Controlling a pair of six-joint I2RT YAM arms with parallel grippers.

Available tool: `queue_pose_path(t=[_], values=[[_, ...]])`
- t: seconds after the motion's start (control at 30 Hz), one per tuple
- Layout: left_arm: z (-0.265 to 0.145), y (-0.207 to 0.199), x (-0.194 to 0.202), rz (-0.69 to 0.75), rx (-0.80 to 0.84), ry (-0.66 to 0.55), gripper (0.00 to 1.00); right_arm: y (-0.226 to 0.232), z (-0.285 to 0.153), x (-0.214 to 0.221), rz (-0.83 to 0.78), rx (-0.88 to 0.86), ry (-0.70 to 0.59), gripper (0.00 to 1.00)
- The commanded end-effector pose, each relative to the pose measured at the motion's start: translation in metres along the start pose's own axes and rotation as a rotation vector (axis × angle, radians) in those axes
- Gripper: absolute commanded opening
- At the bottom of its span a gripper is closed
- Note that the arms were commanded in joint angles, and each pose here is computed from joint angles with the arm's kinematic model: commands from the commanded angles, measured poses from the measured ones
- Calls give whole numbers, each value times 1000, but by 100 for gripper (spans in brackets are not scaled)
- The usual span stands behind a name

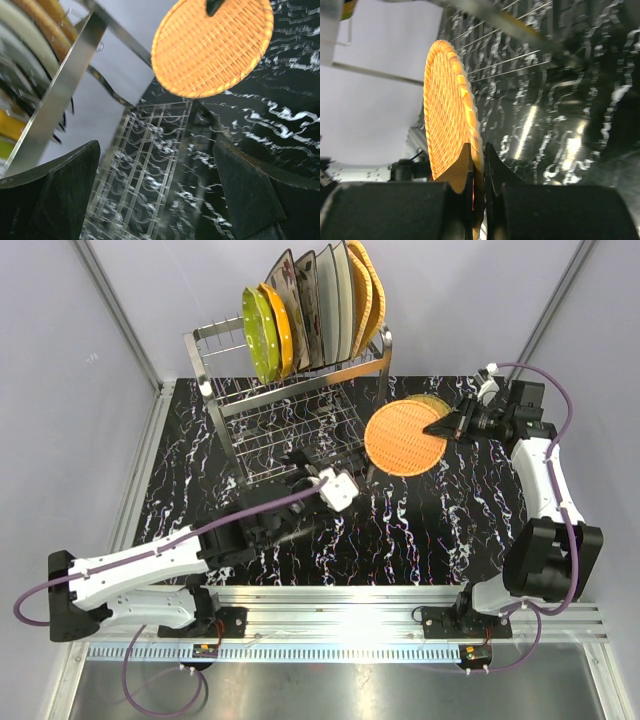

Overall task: Unload the plates from the dish rack
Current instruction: Place the plate on the table

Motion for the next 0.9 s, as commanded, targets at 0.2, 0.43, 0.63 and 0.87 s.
queue_pose_path(t=[0.2, 0.43, 0.63, 0.87], values=[[-28, 43, -4, -495, -202, -11, 99, -38, -5, -52, -141, 164, -134, 0], [-47, 54, 0, -648, -252, -24, 99, -74, 10, -87, -124, 251, -203, 0], [-57, 53, 7, -740, -271, -9, 99, -114, 26, -114, -79, 328, -242, 0], [-65, 53, 12, -803, -288, 4, 99, -170, 54, -147, -13, 402, -269, 0]])
Point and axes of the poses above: each gripper's point midway between its finger pads, its own z axis out along the fingers, its own y axis along the line the jaws close on, x = y × z, the point moved 3 cm from there along -z, back along the fingers, and after that the axes turned 3 degrees about z, right-handed, at the moved point
